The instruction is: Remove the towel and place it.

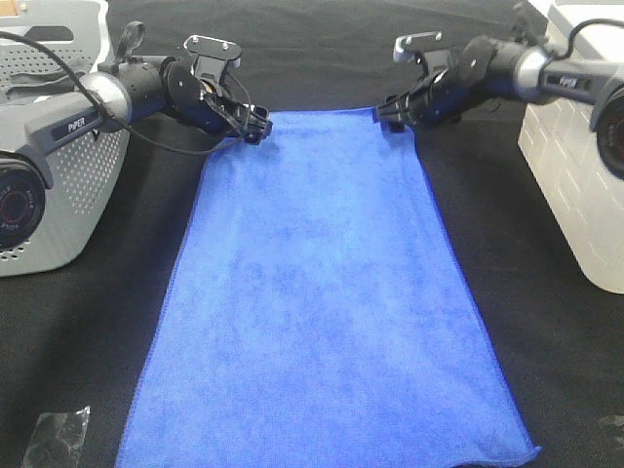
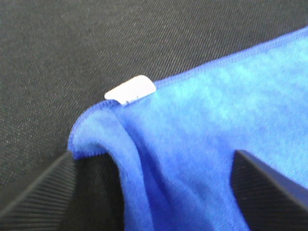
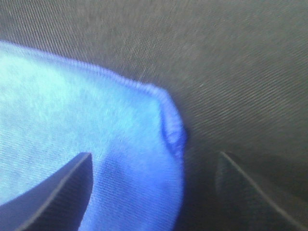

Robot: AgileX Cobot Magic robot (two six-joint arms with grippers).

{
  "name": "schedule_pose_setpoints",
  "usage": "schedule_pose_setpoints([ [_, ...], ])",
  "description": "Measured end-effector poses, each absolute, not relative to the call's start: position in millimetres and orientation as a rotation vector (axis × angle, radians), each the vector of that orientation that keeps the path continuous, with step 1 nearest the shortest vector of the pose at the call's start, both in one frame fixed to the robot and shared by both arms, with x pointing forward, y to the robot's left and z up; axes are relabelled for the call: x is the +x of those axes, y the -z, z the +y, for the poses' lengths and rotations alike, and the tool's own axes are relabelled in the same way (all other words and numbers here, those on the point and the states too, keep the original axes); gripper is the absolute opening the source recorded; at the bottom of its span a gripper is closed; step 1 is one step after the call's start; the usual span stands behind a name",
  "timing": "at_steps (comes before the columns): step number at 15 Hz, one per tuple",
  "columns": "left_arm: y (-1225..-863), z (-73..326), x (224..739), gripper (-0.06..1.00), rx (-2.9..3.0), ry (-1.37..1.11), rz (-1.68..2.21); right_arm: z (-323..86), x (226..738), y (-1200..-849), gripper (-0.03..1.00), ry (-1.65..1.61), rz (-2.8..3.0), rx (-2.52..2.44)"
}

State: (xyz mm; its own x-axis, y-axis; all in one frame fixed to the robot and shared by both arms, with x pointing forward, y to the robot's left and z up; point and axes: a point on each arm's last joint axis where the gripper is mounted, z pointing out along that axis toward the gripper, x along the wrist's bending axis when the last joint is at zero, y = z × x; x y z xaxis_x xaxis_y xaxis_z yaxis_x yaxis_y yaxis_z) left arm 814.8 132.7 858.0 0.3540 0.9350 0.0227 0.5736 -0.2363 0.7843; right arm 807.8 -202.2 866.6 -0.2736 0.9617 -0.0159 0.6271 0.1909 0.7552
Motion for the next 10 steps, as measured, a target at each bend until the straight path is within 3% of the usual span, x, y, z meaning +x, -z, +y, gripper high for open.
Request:
schedule_pose_setpoints([
  [3, -875.9, 133.4, 807.1, 0.88, 2.009, -0.583, 1.352, -202.1, 801.1, -899.2, 0.72, -0.865, 2.039, 1.493],
  [6, -932.0, 135.5, 791.2, 0.88, 2.096, -0.487, 1.382, -200.5, 784.9, -932.0, 0.72, -0.805, 2.172, 1.542],
  [9, -996.7, 139.7, 763.6, 0.88, 2.181, -0.364, 1.408, -199.8, 754.8, -987.2, 0.72, -0.744, 2.305, 1.665],
  [10, -996.7, 139.7, 763.6, 0.88, 2.181, -0.364, 1.408, -199.8, 754.8, -987.2, 0.72, -0.744, 2.305, 1.665],
])
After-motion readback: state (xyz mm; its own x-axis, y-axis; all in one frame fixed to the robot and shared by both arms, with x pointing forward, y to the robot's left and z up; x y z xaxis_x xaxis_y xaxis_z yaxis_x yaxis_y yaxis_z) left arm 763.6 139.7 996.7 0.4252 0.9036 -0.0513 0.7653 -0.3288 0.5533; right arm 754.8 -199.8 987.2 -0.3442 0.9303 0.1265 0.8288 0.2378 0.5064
